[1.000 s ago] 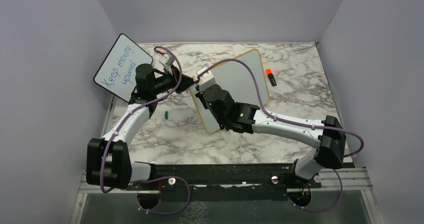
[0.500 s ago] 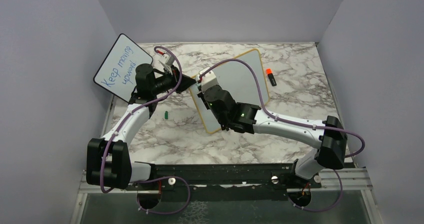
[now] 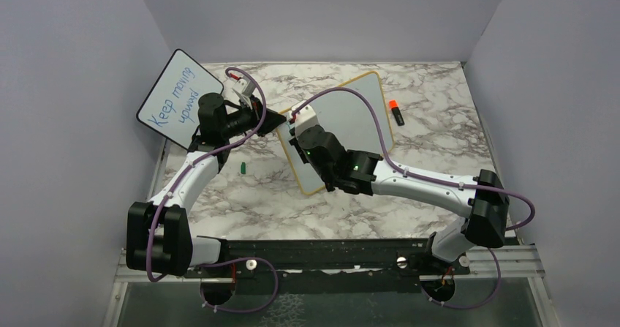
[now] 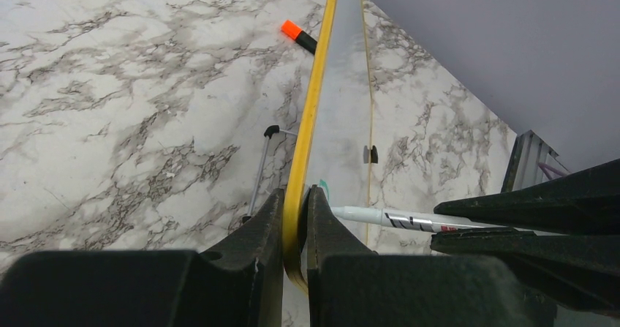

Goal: Write a sentence on the whiteboard

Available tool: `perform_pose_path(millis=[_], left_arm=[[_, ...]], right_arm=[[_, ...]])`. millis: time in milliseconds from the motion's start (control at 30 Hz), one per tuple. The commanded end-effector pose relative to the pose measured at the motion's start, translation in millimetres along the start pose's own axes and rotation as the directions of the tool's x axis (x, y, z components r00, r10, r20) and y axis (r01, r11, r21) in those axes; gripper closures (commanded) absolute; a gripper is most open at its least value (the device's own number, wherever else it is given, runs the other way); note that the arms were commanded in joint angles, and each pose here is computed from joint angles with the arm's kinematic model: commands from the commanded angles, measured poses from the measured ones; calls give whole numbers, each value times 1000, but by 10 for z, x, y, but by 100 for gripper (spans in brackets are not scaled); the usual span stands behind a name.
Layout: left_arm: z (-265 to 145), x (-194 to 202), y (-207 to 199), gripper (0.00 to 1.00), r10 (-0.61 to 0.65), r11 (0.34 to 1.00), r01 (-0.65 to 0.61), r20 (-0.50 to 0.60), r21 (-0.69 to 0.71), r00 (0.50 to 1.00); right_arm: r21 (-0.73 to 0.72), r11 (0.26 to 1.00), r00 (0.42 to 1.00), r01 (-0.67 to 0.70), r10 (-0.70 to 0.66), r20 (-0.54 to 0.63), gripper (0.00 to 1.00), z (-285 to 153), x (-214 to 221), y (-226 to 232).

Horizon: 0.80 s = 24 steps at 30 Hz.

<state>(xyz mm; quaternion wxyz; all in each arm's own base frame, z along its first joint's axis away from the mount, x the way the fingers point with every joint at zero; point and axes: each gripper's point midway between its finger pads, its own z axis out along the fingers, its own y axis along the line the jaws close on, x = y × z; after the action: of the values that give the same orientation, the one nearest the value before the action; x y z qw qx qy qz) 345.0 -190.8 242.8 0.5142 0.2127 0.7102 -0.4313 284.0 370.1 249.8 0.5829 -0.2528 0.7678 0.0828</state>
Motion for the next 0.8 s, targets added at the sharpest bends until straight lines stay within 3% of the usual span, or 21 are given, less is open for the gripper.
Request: perform_pose_path(millis=[0,767], left_arm=[[24,261,-19,100,-21,1000,21,-83,3,996],[24,272,42,100,-25,999,22,-90,-31,996]], right_arm=[[-64,998,1000,-12,11,-27,100,-5,47,85],[-66,997,998,-42,45,41,100,-139,-181,-13]])
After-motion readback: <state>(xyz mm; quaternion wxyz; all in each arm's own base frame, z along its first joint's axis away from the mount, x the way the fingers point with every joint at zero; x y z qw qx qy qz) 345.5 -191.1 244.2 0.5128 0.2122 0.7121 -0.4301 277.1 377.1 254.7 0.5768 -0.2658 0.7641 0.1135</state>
